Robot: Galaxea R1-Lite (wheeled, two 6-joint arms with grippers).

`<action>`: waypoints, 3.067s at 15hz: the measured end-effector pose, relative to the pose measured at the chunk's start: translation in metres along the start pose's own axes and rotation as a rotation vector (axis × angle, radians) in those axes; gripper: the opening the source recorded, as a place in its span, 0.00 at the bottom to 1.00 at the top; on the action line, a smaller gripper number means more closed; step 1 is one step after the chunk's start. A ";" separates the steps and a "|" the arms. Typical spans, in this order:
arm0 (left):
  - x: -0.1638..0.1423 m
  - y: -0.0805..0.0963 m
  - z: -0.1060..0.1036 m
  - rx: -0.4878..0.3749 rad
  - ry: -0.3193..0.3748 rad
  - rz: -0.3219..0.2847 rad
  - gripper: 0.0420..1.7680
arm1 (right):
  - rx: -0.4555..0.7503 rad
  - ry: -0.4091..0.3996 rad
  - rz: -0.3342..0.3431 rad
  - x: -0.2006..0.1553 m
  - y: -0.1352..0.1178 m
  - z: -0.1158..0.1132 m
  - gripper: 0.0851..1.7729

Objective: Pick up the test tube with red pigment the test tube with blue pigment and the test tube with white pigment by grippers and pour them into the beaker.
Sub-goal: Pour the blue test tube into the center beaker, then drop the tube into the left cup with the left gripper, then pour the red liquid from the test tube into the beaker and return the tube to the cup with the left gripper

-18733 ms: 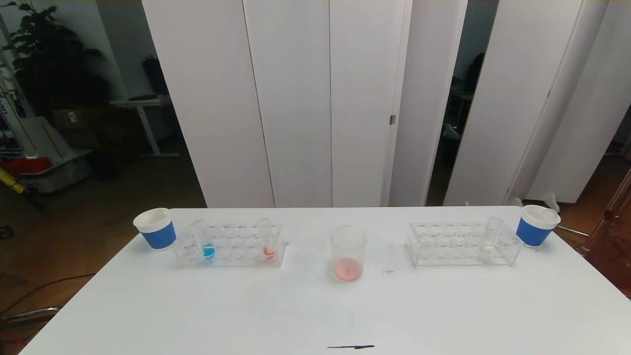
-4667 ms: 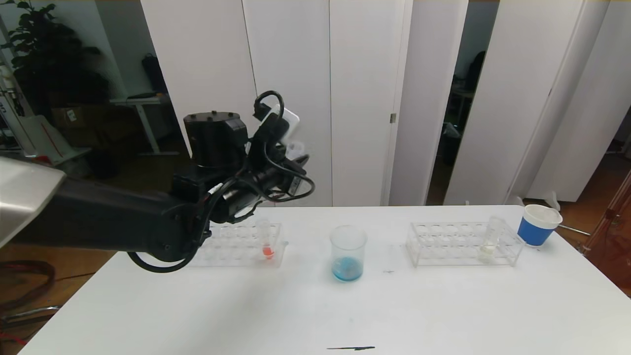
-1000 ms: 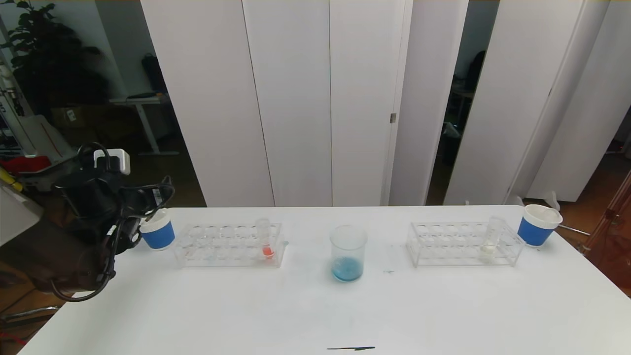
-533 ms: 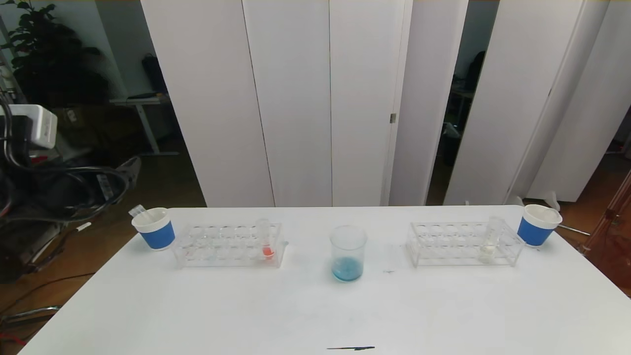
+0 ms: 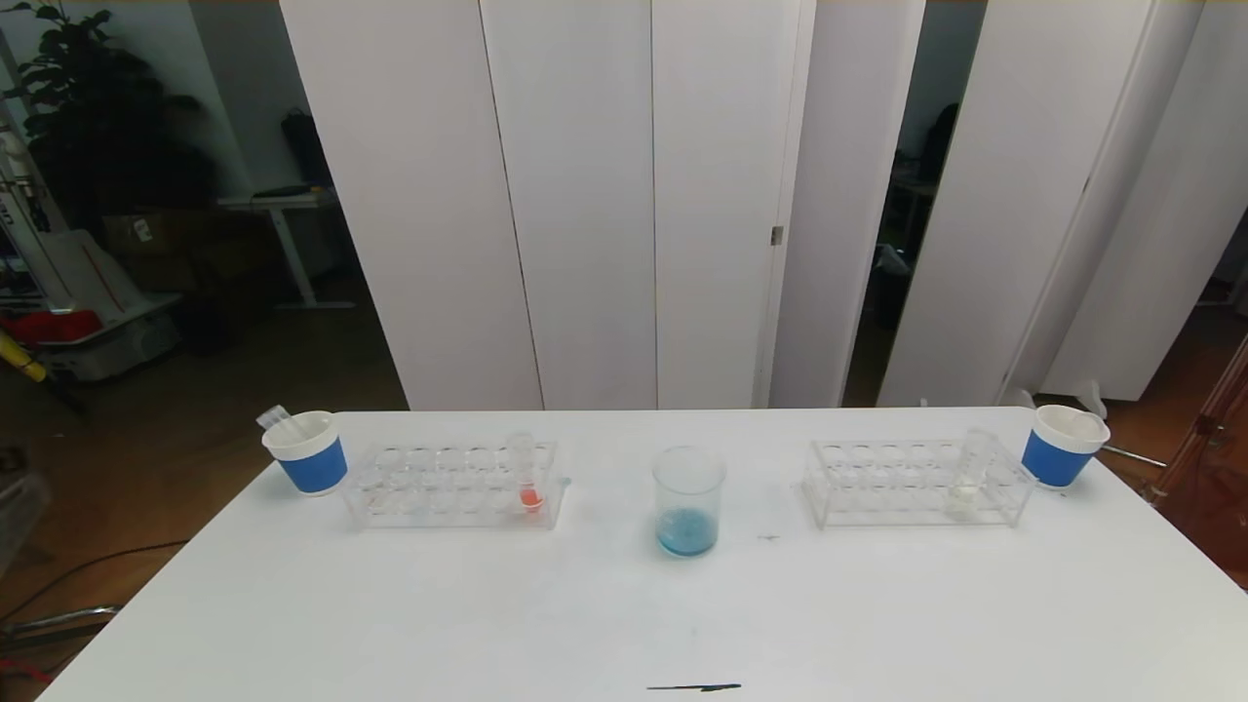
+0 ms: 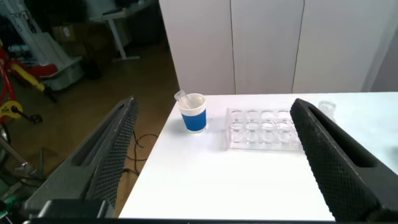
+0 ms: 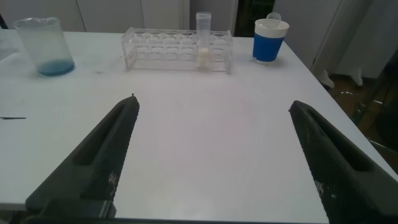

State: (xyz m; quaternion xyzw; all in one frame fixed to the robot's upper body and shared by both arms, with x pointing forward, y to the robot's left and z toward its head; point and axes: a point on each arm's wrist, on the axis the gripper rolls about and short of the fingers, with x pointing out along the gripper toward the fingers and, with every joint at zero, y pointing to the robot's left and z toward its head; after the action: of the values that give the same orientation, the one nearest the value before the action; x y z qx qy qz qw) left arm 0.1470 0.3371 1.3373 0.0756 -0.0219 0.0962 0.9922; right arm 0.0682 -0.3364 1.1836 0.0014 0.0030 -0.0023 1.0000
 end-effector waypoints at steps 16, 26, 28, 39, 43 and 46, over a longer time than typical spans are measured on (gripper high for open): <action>-0.089 -0.007 -0.129 -0.052 -0.111 -0.168 0.99 | 0.000 0.000 0.000 0.000 0.000 0.000 0.98; -0.086 -0.011 -0.150 -0.051 0.028 -0.217 0.99 | 0.000 0.000 0.000 0.000 0.000 0.000 0.98; -0.086 -0.011 -0.150 -0.045 0.030 -0.218 0.99 | 0.000 0.000 0.000 0.000 0.000 0.000 0.98; -0.086 -0.011 -0.149 -0.048 0.023 -0.220 0.99 | 0.000 0.000 0.000 0.000 0.000 0.000 0.98; -0.092 -0.007 -0.131 -0.053 -0.030 -0.220 0.99 | 0.000 0.000 0.000 0.000 0.000 0.000 0.98; -0.099 -0.002 -0.106 -0.055 -0.061 -0.218 0.99 | 0.001 0.000 0.000 0.000 0.000 0.000 0.98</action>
State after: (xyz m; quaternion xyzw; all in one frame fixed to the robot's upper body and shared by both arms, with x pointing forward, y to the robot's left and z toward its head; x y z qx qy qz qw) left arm 0.0537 0.3330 1.2270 0.0532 -0.0462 -0.0154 0.9974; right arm 0.0682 -0.3364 1.1836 0.0018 0.0031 -0.0023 1.0000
